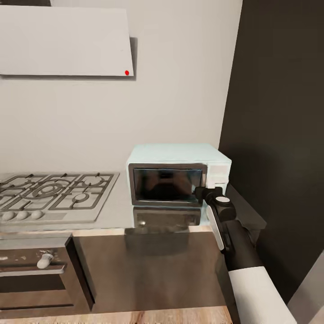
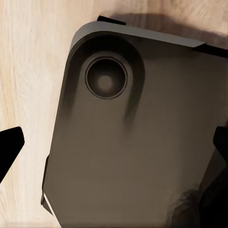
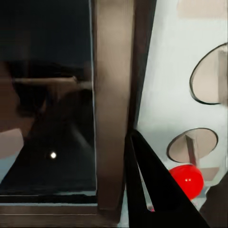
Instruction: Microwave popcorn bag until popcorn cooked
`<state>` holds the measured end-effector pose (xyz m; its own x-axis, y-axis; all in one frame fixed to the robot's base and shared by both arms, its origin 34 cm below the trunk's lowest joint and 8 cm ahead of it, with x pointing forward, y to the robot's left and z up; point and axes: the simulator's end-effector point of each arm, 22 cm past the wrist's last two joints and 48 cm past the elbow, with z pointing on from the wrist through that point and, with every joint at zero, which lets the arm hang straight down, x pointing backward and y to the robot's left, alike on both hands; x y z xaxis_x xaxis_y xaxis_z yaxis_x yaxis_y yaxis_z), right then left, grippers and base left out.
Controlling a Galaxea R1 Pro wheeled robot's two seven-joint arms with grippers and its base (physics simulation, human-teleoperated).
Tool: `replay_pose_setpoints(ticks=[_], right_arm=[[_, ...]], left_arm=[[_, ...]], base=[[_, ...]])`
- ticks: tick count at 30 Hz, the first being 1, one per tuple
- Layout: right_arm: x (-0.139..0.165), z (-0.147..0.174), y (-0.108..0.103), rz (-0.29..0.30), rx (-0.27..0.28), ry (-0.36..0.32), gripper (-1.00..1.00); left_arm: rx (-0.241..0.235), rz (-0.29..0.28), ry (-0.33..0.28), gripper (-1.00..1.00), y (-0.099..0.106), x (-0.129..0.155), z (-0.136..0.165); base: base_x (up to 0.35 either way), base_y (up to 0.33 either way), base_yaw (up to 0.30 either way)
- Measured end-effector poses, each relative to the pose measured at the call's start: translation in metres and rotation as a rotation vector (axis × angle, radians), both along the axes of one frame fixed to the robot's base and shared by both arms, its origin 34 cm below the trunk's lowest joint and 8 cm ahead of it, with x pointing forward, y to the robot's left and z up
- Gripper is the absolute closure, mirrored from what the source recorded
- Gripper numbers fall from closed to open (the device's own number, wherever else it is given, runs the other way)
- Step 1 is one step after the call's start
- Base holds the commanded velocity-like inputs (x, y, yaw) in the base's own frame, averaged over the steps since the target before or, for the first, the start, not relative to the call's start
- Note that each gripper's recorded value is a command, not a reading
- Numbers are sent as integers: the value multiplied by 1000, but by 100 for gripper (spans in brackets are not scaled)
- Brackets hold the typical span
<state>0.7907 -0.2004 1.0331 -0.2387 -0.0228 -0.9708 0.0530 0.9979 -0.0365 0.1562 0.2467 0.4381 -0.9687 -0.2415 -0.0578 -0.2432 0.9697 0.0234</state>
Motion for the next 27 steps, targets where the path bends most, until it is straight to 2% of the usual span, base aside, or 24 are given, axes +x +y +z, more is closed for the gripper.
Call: replay_pose_setpoints(ticks=[9, 17, 27], right_arm=[[0, 0, 4, 9, 19, -2, 100], [0, 0, 4, 8, 14, -2, 100], [0, 0, 9, 15, 1, -2, 100]], left_arm=[[2, 0, 0, -100, 1, 0, 0], [1, 0, 0, -100, 0, 0, 0], [-2, -3, 0, -100, -1, 0, 0]], base=[[-101, 0, 0], [-11, 0, 0], [-105, 0, 0]])
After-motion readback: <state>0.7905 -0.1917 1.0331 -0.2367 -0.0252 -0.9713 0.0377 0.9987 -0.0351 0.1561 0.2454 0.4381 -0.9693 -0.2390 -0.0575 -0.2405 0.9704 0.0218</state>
